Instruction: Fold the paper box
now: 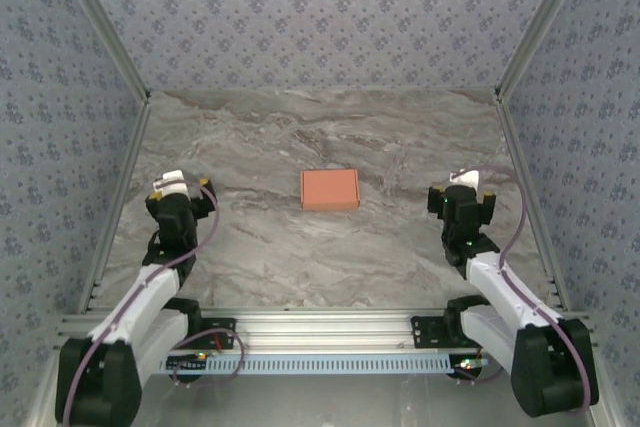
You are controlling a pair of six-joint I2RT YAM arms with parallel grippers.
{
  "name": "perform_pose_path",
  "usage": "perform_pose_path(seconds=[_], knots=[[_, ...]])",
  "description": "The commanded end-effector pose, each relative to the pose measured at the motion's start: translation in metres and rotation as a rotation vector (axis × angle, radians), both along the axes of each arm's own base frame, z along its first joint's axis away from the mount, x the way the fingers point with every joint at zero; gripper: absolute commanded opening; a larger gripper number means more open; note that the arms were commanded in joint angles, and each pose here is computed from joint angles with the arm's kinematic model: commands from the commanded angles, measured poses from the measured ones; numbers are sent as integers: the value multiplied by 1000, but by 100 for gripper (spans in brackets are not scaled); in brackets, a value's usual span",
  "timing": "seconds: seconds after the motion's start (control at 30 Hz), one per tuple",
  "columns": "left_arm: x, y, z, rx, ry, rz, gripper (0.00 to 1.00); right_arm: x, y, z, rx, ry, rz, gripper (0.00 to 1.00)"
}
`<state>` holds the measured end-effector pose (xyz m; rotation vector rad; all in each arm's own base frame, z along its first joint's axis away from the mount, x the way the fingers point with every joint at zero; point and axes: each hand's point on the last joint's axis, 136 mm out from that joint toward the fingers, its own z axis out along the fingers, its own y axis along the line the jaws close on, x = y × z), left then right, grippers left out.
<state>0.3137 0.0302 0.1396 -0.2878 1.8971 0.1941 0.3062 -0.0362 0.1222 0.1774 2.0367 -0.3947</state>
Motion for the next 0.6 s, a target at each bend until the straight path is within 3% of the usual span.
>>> perform_pose_path(seconds=[0.0,0.17,0.27,0.47,0.57], knots=[[21,-4,3,-3,-70,-73,99,19,1,7,51,-97,41,99],[47,0,-16,-35,-54,-80,99,37,2,-14,57,-60,68,99],[60,0,-19,1,-18,-101,99,50,6,-6,47,-144,99,99],[74,-5,-46,-23,-33,-176,99,65,18,-12,44,-164,179,99],[81,-7,-49,-29,22,-187,99,68,21,-24,52,-162,202,99]])
